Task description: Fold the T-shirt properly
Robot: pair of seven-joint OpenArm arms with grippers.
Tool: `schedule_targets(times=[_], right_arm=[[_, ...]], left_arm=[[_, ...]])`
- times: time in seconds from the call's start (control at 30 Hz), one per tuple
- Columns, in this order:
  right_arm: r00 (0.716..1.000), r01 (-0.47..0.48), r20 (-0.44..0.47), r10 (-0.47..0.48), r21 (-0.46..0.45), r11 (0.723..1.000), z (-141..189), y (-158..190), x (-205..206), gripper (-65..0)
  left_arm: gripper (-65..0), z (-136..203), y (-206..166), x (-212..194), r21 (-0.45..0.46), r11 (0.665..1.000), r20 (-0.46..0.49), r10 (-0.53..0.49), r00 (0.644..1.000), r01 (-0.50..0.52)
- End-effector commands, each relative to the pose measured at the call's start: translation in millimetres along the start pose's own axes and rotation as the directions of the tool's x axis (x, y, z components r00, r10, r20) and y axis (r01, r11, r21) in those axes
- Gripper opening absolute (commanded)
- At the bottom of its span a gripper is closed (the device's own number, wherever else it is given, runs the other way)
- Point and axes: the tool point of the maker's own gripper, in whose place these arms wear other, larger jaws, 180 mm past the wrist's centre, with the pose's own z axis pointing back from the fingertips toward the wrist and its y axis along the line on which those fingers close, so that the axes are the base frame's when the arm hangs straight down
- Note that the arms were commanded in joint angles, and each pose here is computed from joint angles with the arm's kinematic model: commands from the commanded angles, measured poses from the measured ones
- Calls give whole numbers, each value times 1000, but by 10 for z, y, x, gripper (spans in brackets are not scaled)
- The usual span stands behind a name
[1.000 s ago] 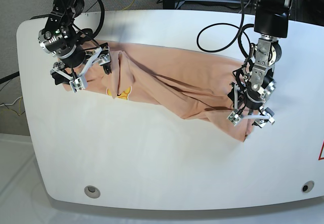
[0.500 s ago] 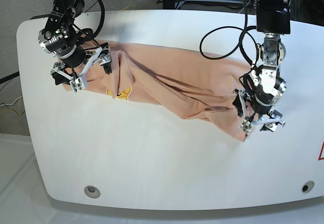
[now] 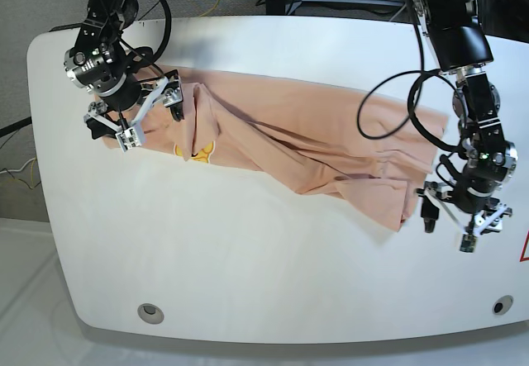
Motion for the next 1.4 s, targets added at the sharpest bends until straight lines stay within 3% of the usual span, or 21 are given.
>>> schedule_targets(times=[0.0,0.13,0.33,0.5,1.07,1.37], right_arm=[[999,-13,43,13,4,1000,24,8,122,0],[999,-12,42,12,5,1000,21,8,118,0],[999,-7,34,6,9,1000,3,12,89,0],[999,-8,33,8,9,1000,4,7,88,0],[999,-11,30,11,7,1000,9,-3,80,0],[999,-11,30,11,7,1000,9,-3,80,0]], left_arm=[[-195,13,91,46,-18,997,24,79,997,-79],[-195,-39,96,-28,-76,976,5,206,979,-205],[-195,-148,73,-331,-144,906,-67,391,918,-397],[-195,-214,-28,-444,-190,861,-103,461,881,-472],[-195,-300,-252,-587,-225,813,-155,514,844,-537],[-195,-326,-395,-568,-250,812,-167,500,850,-527]])
